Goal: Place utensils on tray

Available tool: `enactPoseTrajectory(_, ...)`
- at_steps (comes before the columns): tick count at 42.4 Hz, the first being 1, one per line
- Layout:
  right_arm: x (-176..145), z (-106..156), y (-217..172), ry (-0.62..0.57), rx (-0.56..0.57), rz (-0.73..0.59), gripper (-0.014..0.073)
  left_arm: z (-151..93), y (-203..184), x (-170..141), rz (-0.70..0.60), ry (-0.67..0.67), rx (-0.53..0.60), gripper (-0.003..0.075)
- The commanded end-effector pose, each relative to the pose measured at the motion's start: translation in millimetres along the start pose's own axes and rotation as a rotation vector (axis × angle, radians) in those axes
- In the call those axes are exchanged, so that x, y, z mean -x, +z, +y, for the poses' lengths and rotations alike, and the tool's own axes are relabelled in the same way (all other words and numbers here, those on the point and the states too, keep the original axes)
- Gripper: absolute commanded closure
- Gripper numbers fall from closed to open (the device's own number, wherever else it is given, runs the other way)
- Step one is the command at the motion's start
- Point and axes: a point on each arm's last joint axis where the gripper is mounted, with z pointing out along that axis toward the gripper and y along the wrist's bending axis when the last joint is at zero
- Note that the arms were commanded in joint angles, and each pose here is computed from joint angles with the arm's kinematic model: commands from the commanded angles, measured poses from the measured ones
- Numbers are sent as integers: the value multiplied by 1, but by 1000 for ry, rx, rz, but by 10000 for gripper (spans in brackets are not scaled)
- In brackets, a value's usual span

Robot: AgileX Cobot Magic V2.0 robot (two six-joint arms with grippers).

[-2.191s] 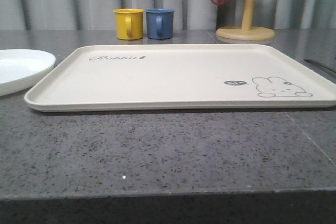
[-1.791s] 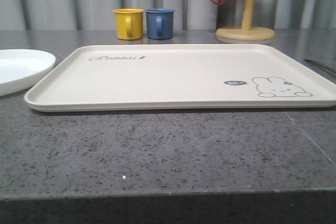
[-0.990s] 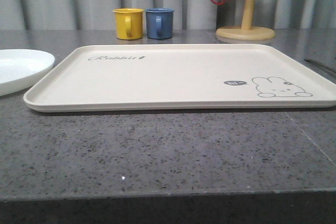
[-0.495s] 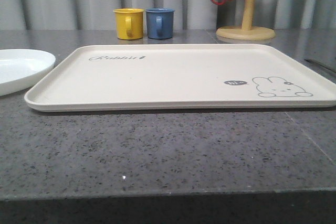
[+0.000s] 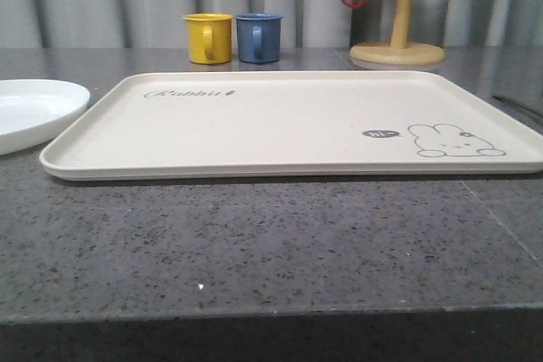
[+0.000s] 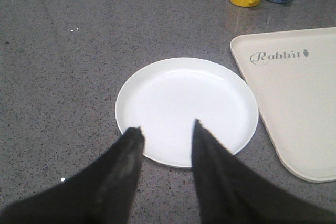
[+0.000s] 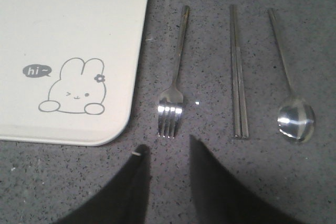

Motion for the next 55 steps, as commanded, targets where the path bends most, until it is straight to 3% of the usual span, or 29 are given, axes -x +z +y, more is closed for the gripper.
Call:
enactPoseTrajectory(1, 14, -1, -4, -20, -11, -79, 135, 1, 3, 15, -67, -4, 3, 233)
enactPoseTrajectory(5, 14, -1, -4, -20, -16, -75, 68, 2, 10, 14, -10, 12, 11, 177)
enactPoseTrajectory(13, 14, -1, -4, -20, -16, -74, 69, 9, 35, 23, 229, 30, 48, 178)
enactPoseTrajectory(28, 14, -1, -4, -20, -16, -74, 69, 43, 113, 37, 479, -80, 127, 178)
enactPoseTrajectory(41, 14, -1, -4, -20, -16, -74, 69, 63, 175, 38, 519, -185, 34, 183)
enactPoseTrajectory(55, 14, -1, -4, -20, -16, -74, 69, 72, 220, 20, 547, -233, 33, 314)
